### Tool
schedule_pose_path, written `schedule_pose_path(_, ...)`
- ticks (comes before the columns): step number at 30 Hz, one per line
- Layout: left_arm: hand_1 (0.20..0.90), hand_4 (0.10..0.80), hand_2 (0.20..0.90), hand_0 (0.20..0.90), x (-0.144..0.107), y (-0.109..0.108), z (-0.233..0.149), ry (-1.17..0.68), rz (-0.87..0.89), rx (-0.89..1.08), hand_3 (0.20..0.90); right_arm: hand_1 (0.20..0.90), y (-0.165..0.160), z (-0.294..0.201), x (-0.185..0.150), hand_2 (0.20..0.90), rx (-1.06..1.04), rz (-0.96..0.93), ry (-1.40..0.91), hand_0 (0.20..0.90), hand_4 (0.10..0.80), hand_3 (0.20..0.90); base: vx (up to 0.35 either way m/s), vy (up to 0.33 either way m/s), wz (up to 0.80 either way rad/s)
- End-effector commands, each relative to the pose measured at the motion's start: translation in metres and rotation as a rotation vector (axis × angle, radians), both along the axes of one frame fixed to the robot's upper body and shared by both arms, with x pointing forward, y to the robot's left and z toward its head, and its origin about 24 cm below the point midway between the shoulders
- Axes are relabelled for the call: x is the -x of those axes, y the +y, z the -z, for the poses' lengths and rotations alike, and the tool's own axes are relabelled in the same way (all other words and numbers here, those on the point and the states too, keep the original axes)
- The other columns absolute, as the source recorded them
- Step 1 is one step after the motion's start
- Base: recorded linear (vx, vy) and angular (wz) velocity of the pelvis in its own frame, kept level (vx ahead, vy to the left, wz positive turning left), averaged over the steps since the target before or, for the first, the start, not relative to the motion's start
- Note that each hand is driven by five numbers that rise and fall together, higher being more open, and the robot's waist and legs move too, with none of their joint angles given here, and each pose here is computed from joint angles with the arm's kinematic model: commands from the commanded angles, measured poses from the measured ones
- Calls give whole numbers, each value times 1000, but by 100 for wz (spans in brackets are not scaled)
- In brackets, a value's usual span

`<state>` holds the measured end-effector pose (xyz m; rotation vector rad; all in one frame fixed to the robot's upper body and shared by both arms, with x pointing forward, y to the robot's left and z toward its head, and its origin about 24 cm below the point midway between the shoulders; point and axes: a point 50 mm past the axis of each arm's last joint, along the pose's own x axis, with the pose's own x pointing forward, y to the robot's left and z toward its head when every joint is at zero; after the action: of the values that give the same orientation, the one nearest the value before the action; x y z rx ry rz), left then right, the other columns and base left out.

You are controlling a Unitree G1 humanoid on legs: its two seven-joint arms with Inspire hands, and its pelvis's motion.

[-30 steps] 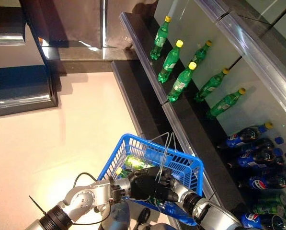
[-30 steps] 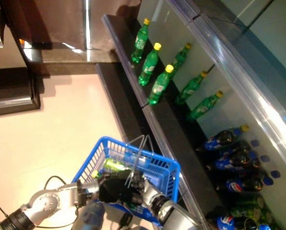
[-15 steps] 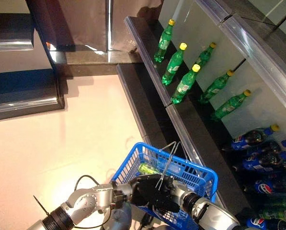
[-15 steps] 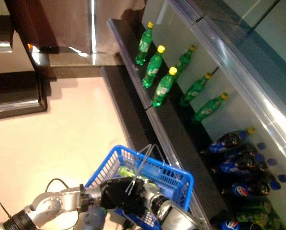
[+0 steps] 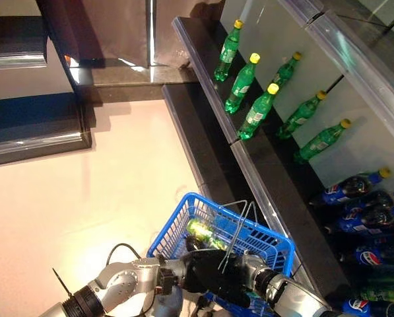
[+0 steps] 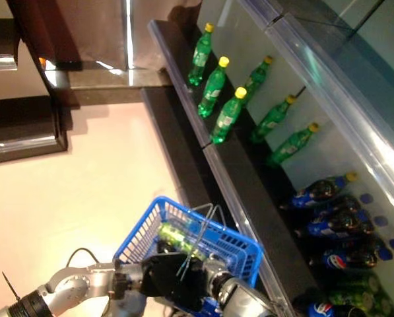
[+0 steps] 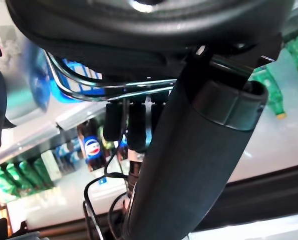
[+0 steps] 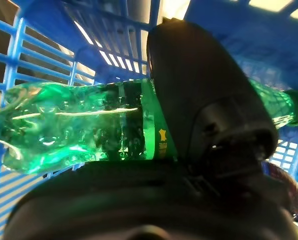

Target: Pick up the drink and place into the basket.

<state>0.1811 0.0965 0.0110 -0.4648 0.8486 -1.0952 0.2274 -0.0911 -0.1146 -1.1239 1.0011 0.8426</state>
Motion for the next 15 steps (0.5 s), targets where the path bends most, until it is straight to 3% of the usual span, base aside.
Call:
schedule_pose_path(1,300,100,300,300,69,-83,-192,-344,688,1297,200,900,-14,-3,-6,900,89,59,-10,900,800,900,-45,8,0)
schedule_pose_path(11,300,100,300,300,68,-82,-196,-371,704,1303,200,900,-14,-12,-21,900,52,133,-79,900,800,900,-15,0,0)
schedule_pose_path(15,300,100,300,300,68,-85,-200,-388,679,1291,200,900,-3,-21,-34,900,-65,235,-192,900,800,900,-9,-6,0)
